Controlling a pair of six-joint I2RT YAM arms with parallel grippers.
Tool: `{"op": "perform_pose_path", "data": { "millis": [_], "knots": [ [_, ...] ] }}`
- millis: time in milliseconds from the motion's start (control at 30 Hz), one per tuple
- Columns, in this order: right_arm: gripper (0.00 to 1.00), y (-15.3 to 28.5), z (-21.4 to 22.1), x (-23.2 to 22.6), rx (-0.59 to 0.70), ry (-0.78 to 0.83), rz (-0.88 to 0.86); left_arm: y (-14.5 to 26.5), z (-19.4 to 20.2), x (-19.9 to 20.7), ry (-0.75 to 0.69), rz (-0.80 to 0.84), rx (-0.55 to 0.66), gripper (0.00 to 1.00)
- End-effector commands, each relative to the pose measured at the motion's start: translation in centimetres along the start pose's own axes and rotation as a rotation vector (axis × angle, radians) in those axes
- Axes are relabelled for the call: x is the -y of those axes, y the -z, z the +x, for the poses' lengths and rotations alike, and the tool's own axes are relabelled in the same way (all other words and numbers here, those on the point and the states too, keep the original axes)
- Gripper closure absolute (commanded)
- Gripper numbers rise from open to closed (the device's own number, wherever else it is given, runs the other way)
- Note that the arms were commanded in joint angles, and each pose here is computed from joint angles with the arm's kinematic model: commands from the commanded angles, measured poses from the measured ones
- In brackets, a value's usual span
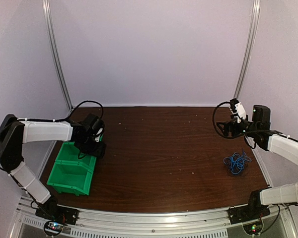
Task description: Untangle the cables
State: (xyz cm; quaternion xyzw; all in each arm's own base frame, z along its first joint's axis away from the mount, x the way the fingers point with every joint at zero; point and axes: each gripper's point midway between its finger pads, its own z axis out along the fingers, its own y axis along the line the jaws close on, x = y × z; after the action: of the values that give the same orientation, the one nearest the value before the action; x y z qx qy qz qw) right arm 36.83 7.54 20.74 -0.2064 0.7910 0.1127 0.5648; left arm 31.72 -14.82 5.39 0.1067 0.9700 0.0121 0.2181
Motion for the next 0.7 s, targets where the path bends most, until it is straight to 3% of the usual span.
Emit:
{"op": "perform_pose_path", "data": {
  "millis": [0,400,667],
  "knots": [
    [0.0,0.4,-0.2,0.3,0.008,0.011,0.019,0.2,-2.1,0.8,-0.004,0.025,0.053,0.37],
    [0.0,0.3,0.0,0.3,0.005,0.012,0.017,-0.6,-2.1,0.8,-0.036,0.012,0.043,0.47],
    [0.0,0.4,0.1,0.4,0.003,0.013,0.022,-0.2,-4.7,4.8,-0.096,0.117,0.136,0.53]
  ]
}}
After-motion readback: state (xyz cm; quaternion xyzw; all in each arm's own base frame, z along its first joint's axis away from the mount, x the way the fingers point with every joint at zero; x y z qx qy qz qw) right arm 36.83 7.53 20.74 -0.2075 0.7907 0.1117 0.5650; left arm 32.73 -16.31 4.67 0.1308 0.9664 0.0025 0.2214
